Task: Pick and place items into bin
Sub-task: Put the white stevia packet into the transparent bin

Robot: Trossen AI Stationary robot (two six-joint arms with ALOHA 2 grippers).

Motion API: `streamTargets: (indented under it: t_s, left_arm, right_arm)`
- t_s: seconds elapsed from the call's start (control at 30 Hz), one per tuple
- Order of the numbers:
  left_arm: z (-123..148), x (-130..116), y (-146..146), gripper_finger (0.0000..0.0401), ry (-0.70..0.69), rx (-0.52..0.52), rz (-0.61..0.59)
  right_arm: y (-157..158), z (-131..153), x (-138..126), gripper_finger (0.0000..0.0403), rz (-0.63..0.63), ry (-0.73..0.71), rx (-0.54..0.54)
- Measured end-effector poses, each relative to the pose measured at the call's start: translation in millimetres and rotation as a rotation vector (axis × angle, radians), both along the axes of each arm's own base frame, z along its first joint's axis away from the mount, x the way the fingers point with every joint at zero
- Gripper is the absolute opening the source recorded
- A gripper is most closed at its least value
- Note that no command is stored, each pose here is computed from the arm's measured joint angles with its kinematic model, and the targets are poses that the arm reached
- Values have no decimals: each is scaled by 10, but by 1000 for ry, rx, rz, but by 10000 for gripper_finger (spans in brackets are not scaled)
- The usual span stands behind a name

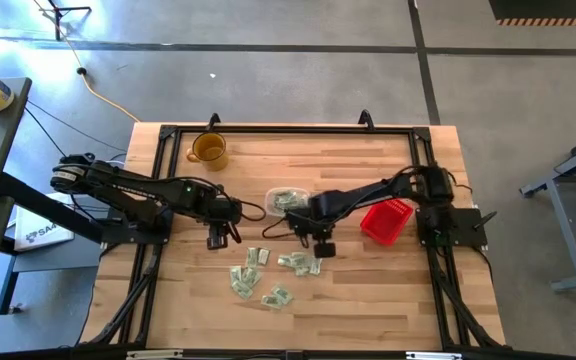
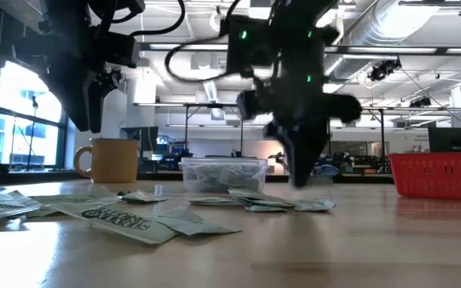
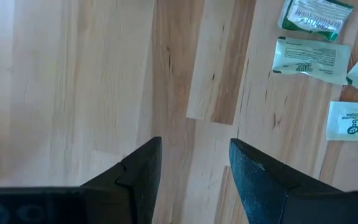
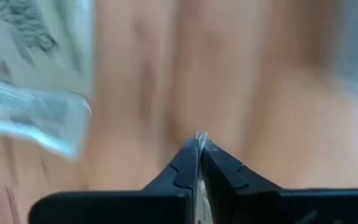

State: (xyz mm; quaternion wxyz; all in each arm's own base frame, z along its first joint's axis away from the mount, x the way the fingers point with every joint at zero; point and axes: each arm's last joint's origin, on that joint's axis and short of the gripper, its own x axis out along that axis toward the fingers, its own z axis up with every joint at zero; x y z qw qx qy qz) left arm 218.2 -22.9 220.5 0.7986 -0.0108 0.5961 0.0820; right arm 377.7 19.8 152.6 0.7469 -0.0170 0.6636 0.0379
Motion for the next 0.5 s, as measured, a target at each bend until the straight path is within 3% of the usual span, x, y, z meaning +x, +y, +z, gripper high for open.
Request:
streamTargets:
  t_s: [0.17, 0.27, 0.37, 0.5]
  left_arm:
    - [0, 0, 1, 221, 0, 0, 0]
    - [0, 0, 0, 221, 0, 0, 0]
    - [0, 0, 0, 221, 0, 0, 0]
    - [-4, -13, -19, 221, 18, -57, -10]
  right_arm:
    - [-104, 647, 42, 12, -144, -205, -102]
    - [-304, 865, 163, 5, -211, -338, -136]
    - [-573, 846, 285, 16, -254, -418, -113]
    - [-812, 642, 352, 46, -268, -409, -11]
